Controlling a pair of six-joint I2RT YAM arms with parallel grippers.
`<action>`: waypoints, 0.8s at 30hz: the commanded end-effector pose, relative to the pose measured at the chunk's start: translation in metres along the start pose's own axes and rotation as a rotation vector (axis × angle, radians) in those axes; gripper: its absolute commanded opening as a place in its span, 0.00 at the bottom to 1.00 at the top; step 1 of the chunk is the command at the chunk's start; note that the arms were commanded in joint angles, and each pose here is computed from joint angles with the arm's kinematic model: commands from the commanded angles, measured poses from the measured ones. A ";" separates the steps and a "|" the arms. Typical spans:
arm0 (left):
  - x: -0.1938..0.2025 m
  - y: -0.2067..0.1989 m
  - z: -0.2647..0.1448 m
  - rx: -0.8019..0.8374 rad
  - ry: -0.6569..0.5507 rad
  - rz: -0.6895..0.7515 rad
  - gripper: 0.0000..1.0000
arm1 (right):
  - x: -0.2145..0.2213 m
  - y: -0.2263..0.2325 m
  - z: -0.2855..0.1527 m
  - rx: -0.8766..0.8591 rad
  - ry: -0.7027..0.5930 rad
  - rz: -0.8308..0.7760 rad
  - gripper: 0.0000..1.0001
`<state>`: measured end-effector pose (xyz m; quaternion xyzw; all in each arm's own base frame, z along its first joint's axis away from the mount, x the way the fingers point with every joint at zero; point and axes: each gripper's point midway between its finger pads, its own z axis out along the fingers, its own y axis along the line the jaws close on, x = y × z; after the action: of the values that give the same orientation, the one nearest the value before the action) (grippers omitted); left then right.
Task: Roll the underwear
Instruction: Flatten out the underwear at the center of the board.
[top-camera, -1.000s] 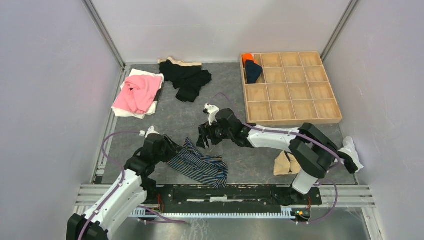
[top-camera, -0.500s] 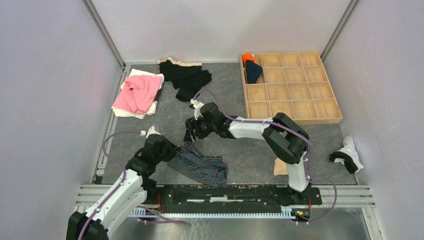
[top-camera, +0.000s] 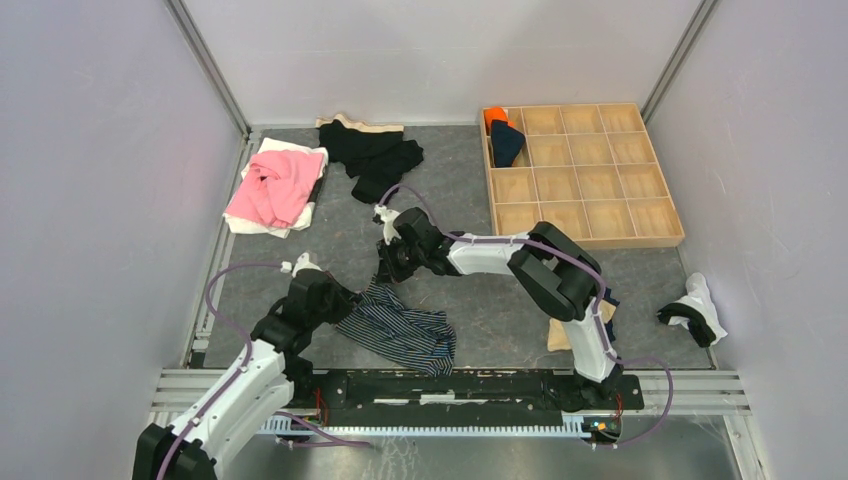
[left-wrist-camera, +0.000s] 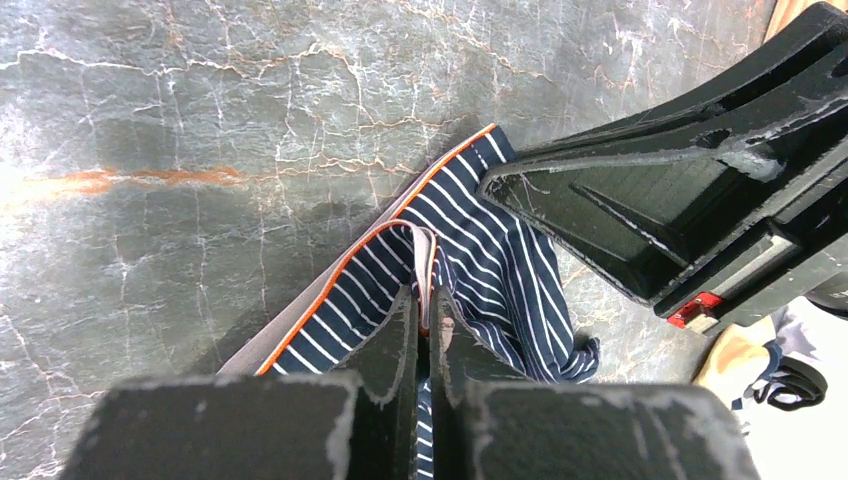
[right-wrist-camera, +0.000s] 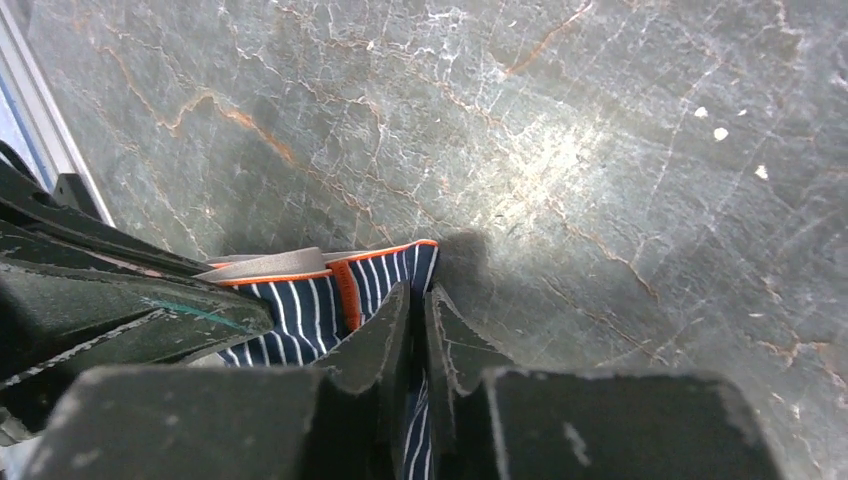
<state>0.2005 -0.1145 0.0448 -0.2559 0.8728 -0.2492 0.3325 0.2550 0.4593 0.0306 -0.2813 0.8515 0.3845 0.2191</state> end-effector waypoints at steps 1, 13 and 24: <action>-0.012 -0.019 -0.005 0.064 -0.042 -0.011 0.02 | -0.037 0.006 -0.024 0.056 -0.138 -0.095 0.05; -0.099 -0.093 -0.099 0.213 -0.321 0.074 0.02 | -0.104 0.017 -0.194 0.328 -0.538 -0.266 0.00; -0.154 -0.132 -0.157 0.135 -0.413 0.527 0.02 | -0.113 0.060 -0.299 0.309 -0.664 -0.329 0.00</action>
<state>0.2254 -0.0929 0.2919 -0.1446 0.7737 -0.2566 0.5609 0.2641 0.3158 0.2889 -0.2375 0.7348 0.2916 0.5645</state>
